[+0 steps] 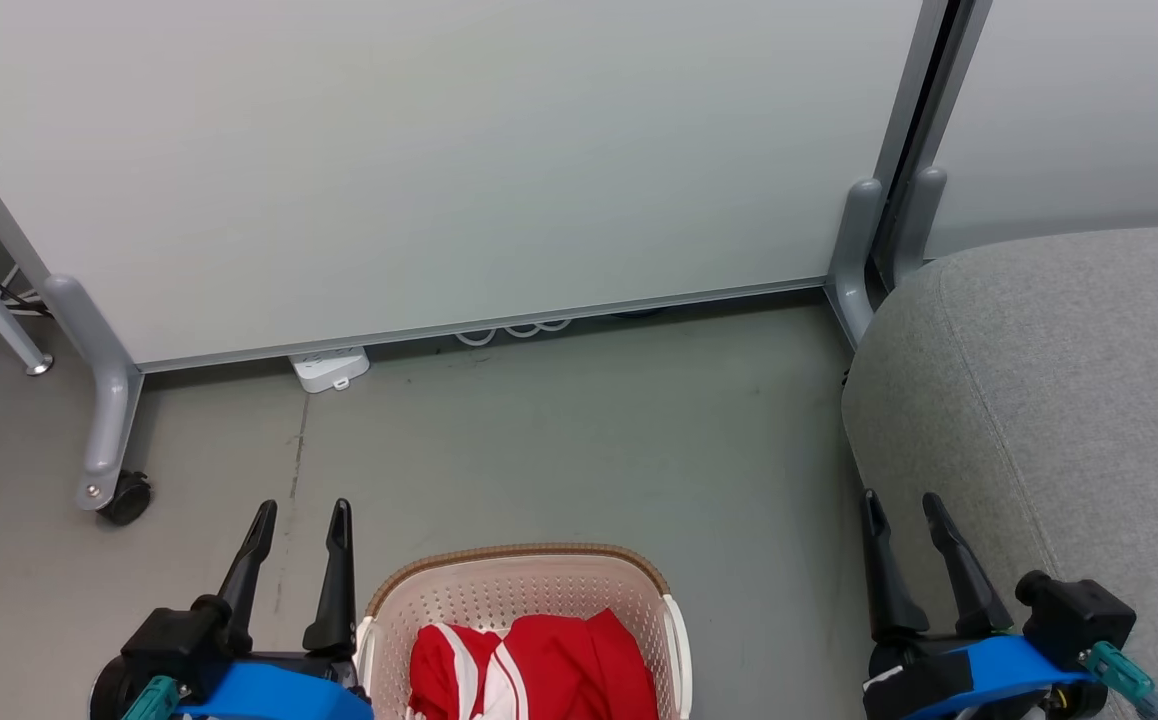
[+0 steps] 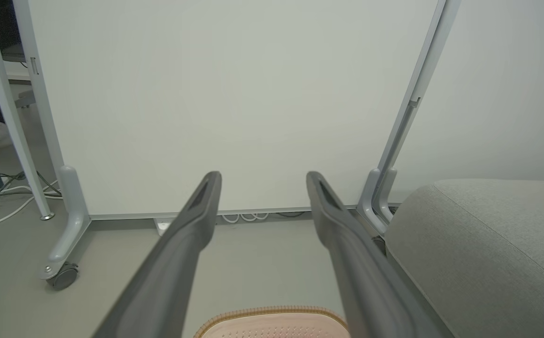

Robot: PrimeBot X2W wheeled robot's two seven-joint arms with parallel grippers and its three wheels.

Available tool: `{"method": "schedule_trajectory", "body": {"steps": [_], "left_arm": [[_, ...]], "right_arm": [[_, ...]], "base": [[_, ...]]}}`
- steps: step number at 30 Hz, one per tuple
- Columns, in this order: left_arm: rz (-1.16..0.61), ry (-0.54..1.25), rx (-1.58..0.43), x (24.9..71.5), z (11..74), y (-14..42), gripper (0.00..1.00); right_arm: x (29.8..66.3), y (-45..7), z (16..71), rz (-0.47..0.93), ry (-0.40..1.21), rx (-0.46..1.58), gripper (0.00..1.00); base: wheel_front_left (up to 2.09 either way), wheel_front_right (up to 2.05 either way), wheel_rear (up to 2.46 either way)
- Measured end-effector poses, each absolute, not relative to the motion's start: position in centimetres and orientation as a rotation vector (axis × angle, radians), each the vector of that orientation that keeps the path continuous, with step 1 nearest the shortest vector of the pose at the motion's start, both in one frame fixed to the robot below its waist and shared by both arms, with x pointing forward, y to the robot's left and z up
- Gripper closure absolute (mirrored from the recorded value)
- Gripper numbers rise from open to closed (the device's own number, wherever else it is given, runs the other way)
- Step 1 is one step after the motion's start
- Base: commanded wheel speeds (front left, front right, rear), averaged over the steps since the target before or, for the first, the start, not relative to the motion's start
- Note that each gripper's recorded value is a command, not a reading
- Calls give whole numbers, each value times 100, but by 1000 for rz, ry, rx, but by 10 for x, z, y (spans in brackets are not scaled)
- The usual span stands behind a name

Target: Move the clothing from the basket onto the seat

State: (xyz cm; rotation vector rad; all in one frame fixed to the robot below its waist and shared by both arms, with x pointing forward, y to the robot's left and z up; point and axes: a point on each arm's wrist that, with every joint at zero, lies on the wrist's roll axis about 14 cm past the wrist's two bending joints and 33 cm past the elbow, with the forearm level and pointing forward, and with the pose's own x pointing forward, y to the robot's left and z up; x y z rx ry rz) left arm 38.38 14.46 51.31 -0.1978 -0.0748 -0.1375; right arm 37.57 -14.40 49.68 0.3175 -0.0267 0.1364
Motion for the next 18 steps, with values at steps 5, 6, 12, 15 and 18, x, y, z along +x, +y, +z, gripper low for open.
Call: {"method": "schedule_trajectory", "body": {"steps": [5,6,12,15,18], "left_arm": [[-144,-78,-179,383,512,143,0],[-144,-79,-177,383,512,143,0],[-153,-83,-158,382,511,141,0],[-157,-79,-150,382,510,140,0],[-158,-74,-148,382,508,140,0]], "right_arm": [[375,-144,496,140,-27,292,0],[375,-144,496,140,-30,286,0],[374,-143,494,146,-29,251,0],[373,-142,493,149,-27,236,0],[373,-143,491,148,-24,235,0]], "base": [[0,0,0],[0,0,0],[0,0,0],[0,0,0],[0,0,0]]}}
